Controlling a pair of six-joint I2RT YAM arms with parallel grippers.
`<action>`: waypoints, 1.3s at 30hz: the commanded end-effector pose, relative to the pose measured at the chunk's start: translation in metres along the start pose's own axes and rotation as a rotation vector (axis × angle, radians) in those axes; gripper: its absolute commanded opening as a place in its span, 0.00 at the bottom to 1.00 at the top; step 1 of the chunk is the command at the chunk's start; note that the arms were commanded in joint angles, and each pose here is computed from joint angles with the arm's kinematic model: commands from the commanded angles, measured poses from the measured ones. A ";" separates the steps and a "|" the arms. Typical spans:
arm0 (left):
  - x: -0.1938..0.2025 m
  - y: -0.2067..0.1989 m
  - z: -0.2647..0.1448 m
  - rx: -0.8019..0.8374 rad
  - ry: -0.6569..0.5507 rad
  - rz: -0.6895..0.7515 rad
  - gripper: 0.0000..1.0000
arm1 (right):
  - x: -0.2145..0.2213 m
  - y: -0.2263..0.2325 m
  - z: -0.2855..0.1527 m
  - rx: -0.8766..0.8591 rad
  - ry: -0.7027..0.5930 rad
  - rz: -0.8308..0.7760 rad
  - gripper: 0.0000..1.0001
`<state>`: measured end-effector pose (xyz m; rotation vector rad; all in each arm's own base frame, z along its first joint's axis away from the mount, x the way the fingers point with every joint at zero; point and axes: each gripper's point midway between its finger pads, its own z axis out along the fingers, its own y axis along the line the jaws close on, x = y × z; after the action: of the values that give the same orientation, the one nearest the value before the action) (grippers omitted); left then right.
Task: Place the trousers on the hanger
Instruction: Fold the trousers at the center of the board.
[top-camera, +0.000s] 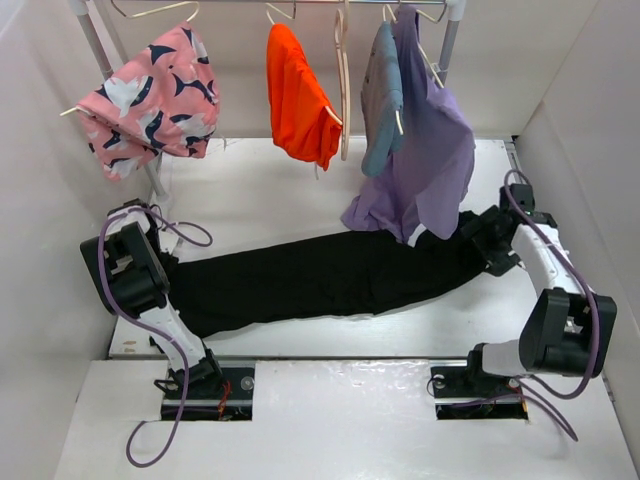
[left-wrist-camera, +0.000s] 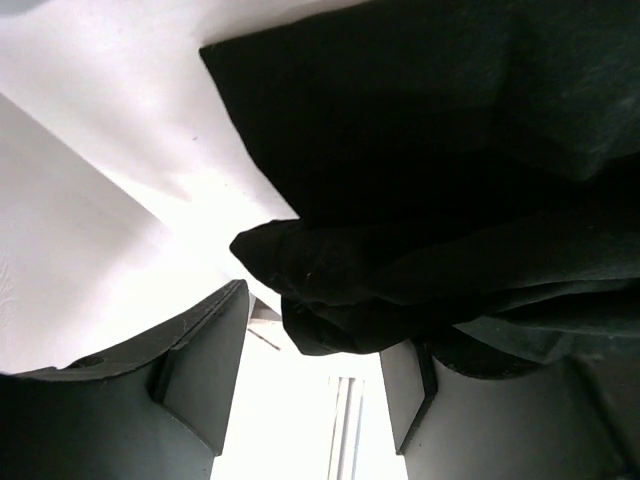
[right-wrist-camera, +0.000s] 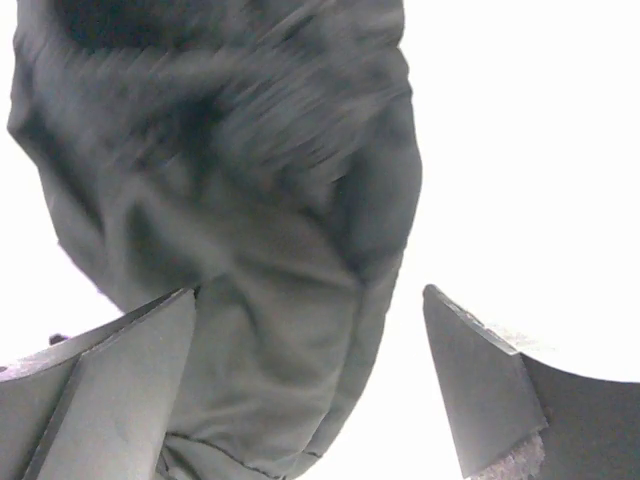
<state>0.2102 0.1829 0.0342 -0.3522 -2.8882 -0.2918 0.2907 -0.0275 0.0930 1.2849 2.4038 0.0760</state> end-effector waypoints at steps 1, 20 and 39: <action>0.014 0.002 -0.016 -0.040 0.005 -0.001 0.50 | -0.024 -0.008 -0.009 0.010 -0.050 0.054 1.00; 0.027 -0.024 -0.053 -0.184 -0.050 0.065 0.73 | -0.001 -0.025 0.095 -0.062 0.194 0.141 0.53; 0.021 0.012 -0.327 -0.435 -0.827 -0.159 1.00 | -0.072 -0.026 -0.007 -0.049 -0.196 0.088 0.00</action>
<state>0.2663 0.1384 0.3052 -0.4476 -3.5216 -0.9592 0.2989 -0.0867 0.0942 1.3546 2.2324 0.1107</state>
